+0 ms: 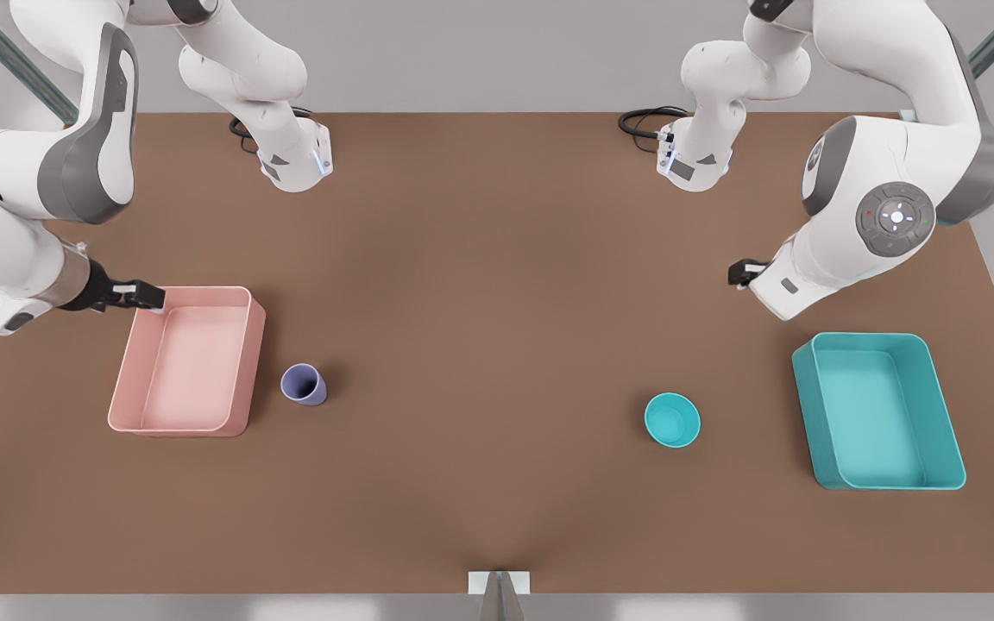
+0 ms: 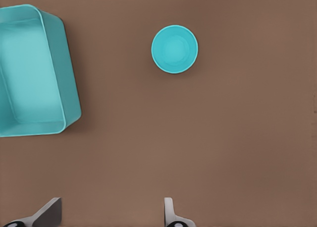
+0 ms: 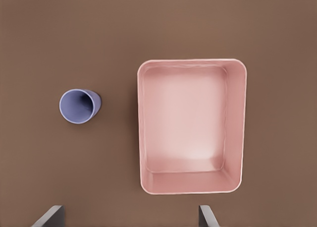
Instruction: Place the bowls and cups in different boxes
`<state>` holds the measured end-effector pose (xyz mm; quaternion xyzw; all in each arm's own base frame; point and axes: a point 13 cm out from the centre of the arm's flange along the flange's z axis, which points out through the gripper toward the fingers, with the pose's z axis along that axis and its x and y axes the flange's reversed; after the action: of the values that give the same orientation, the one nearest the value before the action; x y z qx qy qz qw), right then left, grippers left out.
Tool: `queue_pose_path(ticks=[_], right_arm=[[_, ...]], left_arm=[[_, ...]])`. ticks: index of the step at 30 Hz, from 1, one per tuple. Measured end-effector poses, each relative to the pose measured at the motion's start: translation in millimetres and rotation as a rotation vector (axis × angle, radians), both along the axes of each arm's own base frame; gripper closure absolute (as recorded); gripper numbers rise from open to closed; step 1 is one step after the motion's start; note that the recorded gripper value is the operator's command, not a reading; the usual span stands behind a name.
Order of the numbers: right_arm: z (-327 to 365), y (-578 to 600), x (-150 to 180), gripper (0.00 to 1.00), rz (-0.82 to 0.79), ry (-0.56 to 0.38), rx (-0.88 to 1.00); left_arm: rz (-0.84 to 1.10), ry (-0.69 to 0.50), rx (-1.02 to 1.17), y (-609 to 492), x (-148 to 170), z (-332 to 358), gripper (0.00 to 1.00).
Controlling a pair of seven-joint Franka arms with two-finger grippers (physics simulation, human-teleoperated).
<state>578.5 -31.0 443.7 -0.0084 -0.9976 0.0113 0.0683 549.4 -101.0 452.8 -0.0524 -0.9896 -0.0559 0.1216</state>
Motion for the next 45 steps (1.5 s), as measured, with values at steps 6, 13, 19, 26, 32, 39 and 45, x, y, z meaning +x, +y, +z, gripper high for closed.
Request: queue_pose_path(ticks=[6,13,19,26,32,39,45], right_arm=[[-41.9,44.7,31.7,0.00,0.070,0.010,0.026],[-187.1,102.8,93.7,0.00,0.104,0.054,0.060],[-234.0,107.8,88.1,0.00,0.068,0.029,0.067],[-261.4,112.0,39.8,0.00,0.040,0.015,0.071],[-295.5,119.6,38.1,0.00,0.031,0.020,0.070],[-327.1,115.1,32.2,0.00,0.012,0.039,0.068],[-350.9,118.7,26.7,0.05,0.012,0.062,0.066]], left_arm=[[0.028,0.106,-0.036,4.4,47.2,-120.5,0.00],[0.126,0.070,-0.240,11.2,101.1,-336.3,0.00],[0.085,-0.061,-0.288,4.9,121.5,-356.1,0.00],[0.051,-0.150,-0.307,5.2,142.3,-379.4,0.00],[0.022,-0.158,-0.314,-3.7,141.9,-385.9,0.71],[0.021,-0.159,-0.310,-3.4,143.0,-376.4,0.79],[0.093,-0.244,-0.225,82.2,160.9,-265.6,0.79]])
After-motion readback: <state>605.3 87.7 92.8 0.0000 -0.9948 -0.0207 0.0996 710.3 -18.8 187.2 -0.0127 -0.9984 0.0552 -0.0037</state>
